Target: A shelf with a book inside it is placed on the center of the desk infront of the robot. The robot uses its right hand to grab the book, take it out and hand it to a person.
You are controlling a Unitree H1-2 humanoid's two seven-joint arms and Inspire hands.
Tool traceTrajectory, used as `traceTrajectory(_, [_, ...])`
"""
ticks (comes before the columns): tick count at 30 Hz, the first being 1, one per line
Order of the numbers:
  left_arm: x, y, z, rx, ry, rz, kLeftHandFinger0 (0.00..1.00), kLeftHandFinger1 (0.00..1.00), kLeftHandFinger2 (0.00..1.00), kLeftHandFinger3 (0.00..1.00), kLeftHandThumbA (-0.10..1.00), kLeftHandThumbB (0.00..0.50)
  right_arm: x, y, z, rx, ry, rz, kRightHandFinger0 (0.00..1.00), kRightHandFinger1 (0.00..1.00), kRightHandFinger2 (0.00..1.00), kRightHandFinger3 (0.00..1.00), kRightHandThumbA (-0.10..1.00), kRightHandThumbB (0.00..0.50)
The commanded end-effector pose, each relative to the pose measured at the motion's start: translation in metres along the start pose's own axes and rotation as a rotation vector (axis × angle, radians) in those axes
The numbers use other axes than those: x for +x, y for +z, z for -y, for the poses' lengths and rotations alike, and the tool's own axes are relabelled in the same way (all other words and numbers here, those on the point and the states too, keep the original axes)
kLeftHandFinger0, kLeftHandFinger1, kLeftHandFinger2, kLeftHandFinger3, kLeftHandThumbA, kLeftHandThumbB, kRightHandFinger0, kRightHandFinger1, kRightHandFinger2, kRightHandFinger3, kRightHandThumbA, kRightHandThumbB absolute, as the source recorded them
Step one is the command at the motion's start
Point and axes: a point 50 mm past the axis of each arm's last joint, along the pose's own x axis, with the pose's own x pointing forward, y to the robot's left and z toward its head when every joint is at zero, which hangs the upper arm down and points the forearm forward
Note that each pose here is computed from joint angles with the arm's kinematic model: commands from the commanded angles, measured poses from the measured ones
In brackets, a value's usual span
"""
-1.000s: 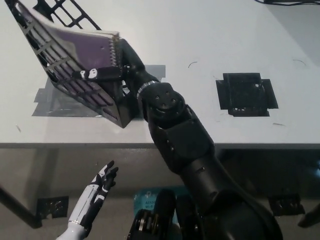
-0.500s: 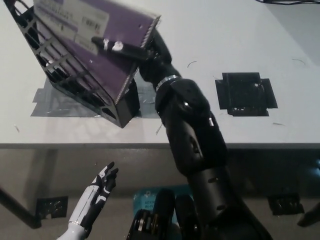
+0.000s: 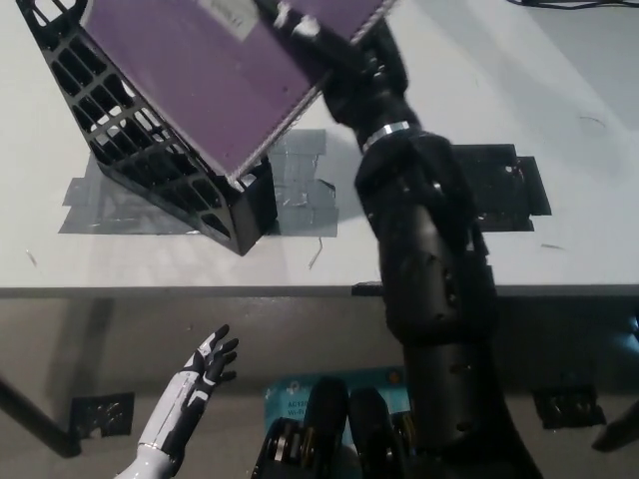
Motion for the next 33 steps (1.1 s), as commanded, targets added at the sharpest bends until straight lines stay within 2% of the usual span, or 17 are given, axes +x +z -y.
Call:
traceTrajectory(1, [0.0, 0.013, -0.006, 0.012, -0.017, 0.077, 0.88, 0.93, 0.95, 1.0, 0.95, 0.196, -0.012, 0.11, -0.073, 0.411, 0.234, 0.241, 0.0, 0.0, 0.0, 0.0, 1.0, 0.007])
traceTrajectory(6, [-0.001, 0.013, -0.008, 0.005, -0.002, 0.085, 0.86, 0.93, 0.94, 1.0, 0.93, 0.196, -0.021, 0.123, -0.031, 0.492, 0.162, 0.252, 0.0, 0.0, 0.0, 0.0, 1.0, 0.0])
traceTrajectory(13, [-0.002, 0.012, -0.009, 0.011, 0.01, 0.082, 0.9, 0.95, 0.97, 1.0, 0.94, 0.207, -0.036, 0.111, 0.028, 0.54, 0.066, 0.22, 0.0, 0.0, 0.0, 0.0, 1.0, 0.011])
traceTrajectory(19, [-0.004, 0.011, -0.009, 0.012, 0.016, 0.079, 0.95, 1.0, 1.0, 1.0, 0.97, 0.227, -0.055, 0.073, 0.078, 0.607, -0.08, 0.157, 0.0, 0.0, 0.0, 0.0, 1.0, 0.0])
traceTrajectory(33, [-0.008, 0.008, -0.01, 0.001, 0.02, 0.074, 0.94, 1.0, 1.0, 1.0, 0.97, 0.232, -0.065, -0.005, 0.163, 0.622, -0.402, 0.041, 0.0, 0.0, 0.0, 0.0, 1.0, 0.0])
